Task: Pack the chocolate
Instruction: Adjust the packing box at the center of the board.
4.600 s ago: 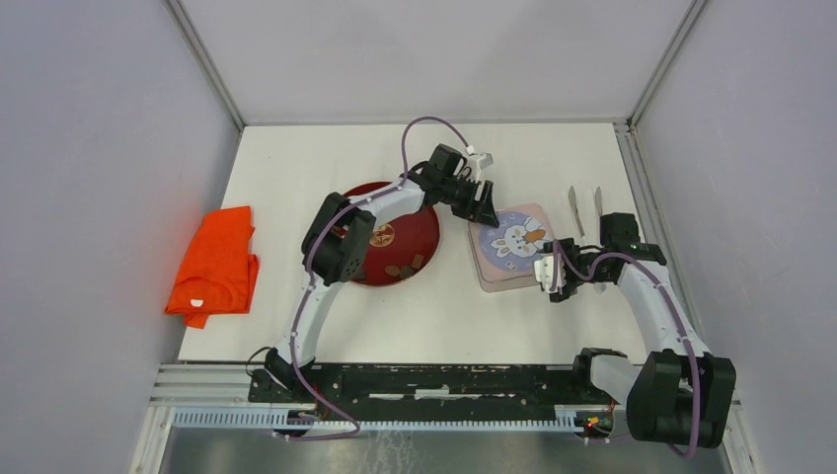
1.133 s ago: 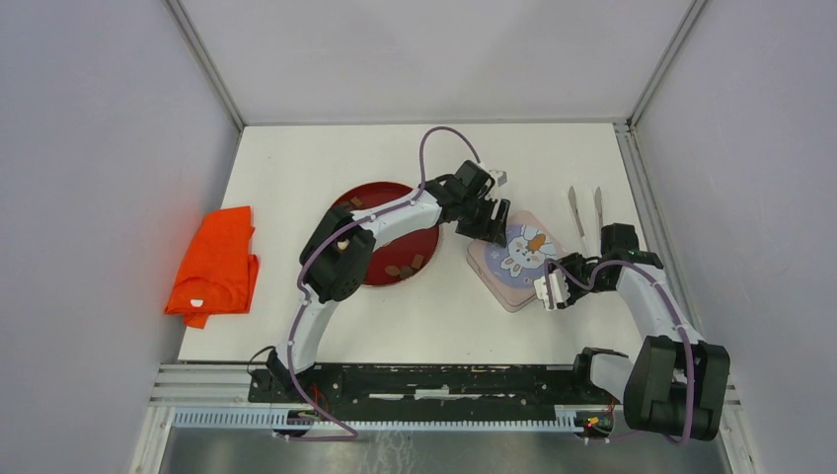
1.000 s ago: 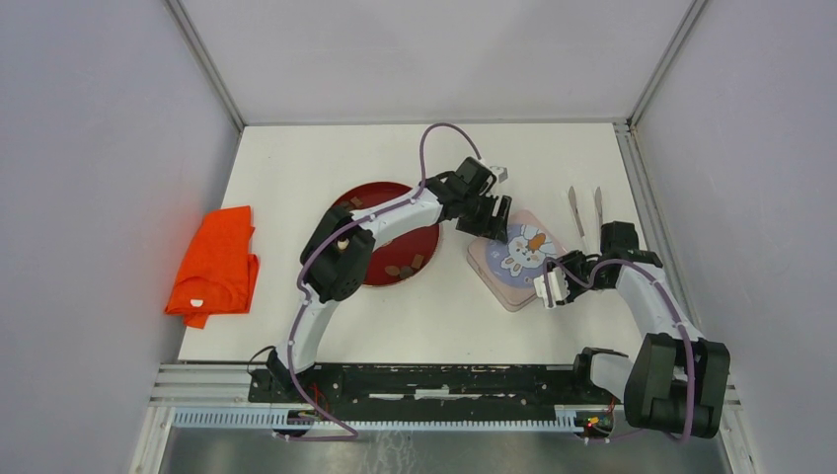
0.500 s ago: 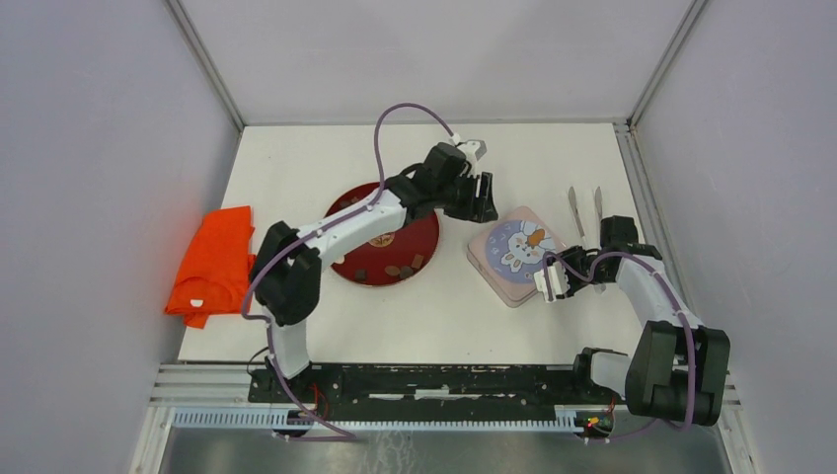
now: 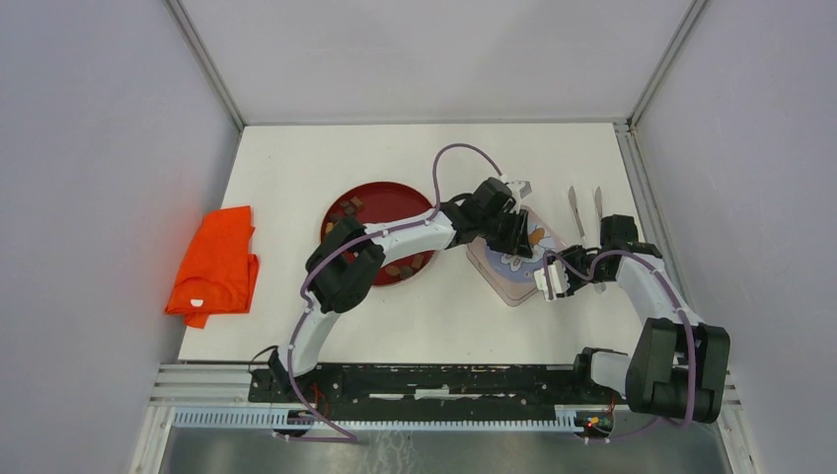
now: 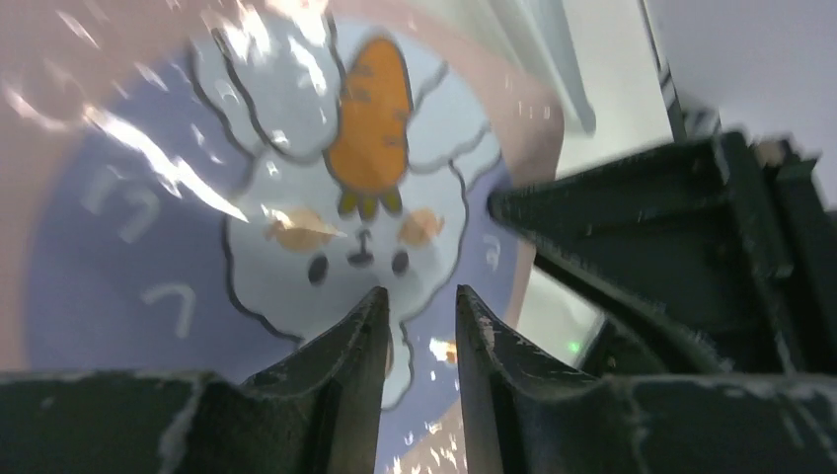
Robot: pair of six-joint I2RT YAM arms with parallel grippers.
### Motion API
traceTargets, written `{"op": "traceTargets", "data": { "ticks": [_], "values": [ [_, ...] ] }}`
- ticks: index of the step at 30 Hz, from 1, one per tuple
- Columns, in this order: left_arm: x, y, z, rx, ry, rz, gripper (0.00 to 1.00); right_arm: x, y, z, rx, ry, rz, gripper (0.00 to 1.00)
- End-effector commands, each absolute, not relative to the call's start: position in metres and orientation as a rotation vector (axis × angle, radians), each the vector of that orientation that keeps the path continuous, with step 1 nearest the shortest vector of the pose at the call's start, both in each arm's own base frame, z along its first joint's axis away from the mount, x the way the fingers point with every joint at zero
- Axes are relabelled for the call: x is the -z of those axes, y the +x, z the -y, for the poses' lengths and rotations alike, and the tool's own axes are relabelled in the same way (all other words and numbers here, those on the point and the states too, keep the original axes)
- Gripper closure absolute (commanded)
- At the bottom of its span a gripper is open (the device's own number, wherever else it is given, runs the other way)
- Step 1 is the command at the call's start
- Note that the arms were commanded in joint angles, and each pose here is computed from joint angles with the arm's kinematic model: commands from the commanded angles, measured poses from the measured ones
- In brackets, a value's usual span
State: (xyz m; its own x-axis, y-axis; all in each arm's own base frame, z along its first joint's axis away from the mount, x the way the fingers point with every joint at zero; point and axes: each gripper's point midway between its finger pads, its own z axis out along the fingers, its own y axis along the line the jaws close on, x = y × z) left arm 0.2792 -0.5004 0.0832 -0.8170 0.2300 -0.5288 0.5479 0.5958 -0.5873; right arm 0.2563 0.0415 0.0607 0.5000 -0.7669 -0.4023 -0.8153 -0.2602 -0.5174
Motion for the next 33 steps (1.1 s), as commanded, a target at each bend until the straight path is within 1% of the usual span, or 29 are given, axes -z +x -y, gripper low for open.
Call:
{"op": "traceTargets", "data": {
  "ticks": [1, 5, 6, 9, 11, 12, 13, 14, 16, 17, 19, 23, 26, 28, 30, 33],
  "values": [
    [-0.056, 0.295, 0.498, 0.991, 0.545, -2.492, 0.61, -0.043, 0.237, -0.035, -0.174, -2.11, -1.376, 0.53],
    [-0.023, 0.297, 0.481, 0.874, 0.51, -2.572, 0.62, -0.064, 0.239, -0.041, -0.23, -2.051, -1.395, 0.49],
    [-0.015, 0.296, 0.477, 0.855, 0.503, -2.591, 0.62, -0.075, 0.24, -0.043, -0.253, -2.03, -1.398, 0.45],
    [0.003, 0.294, 0.464, 0.83, 0.482, -2.631, 0.63, -0.118, 0.245, -0.049, -0.31, -1.941, -1.368, 0.35],
    [0.01, 0.292, 0.459, 0.822, 0.478, -2.648, 0.63, -0.151, 0.253, -0.051, -0.323, -1.875, -1.354, 0.32],
    [0.013, 0.292, 0.458, 0.821, 0.475, -2.654, 0.63, -0.165, 0.258, -0.052, -0.333, -1.825, -1.38, 0.32],
    [0.014, 0.292, 0.458, 0.824, 0.474, -2.655, 0.63, -0.18, 0.267, -0.053, -0.326, -1.765, -1.4, 0.34],
    [0.015, 0.292, 0.458, 0.826, 0.475, -2.657, 0.63, -0.192, 0.275, -0.054, -0.342, -1.682, -1.446, 0.39],
    [0.016, 0.292, 0.459, 0.833, 0.477, -2.657, 0.63, -0.205, 0.296, -0.055, -0.333, -1.551, -1.547, 0.55],
    [0.015, 0.293, 0.46, 0.837, 0.476, -2.656, 0.63, -0.201, 0.301, -0.055, -0.315, -1.53, -1.597, 0.61],
    [0.015, 0.294, 0.461, 0.843, 0.473, -2.656, 0.63, -0.177, 0.307, -0.052, -0.285, -1.479, -1.726, 0.67],
    [0.016, 0.291, 0.463, 0.865, 0.473, -2.661, 0.63, -0.102, 0.303, -0.032, -0.227, -1.428, -2.007, 0.8],
    [0.018, 0.288, 0.464, 0.887, 0.468, -2.667, 0.64, -0.054, 0.299, 0.0, -0.096, -1.358, -2.233, 0.85],
    [0.019, 0.287, 0.465, 0.91, 0.465, -2.667, 0.64, -0.032, 0.289, 0.006, -0.114, -1.361, -2.326, 0.88],
    [0.02, 0.286, 0.466, 0.931, 0.461, -2.669, 0.64, -0.033, 0.287, 0.0, -0.193, -1.362, -2.333, 0.89],
    [0.019, 0.285, 0.466, 0.967, 0.452, -2.666, 0.64, -0.068, 0.303, -0.021, -0.303, -1.334, -2.21, 0.89]
  ]
}}
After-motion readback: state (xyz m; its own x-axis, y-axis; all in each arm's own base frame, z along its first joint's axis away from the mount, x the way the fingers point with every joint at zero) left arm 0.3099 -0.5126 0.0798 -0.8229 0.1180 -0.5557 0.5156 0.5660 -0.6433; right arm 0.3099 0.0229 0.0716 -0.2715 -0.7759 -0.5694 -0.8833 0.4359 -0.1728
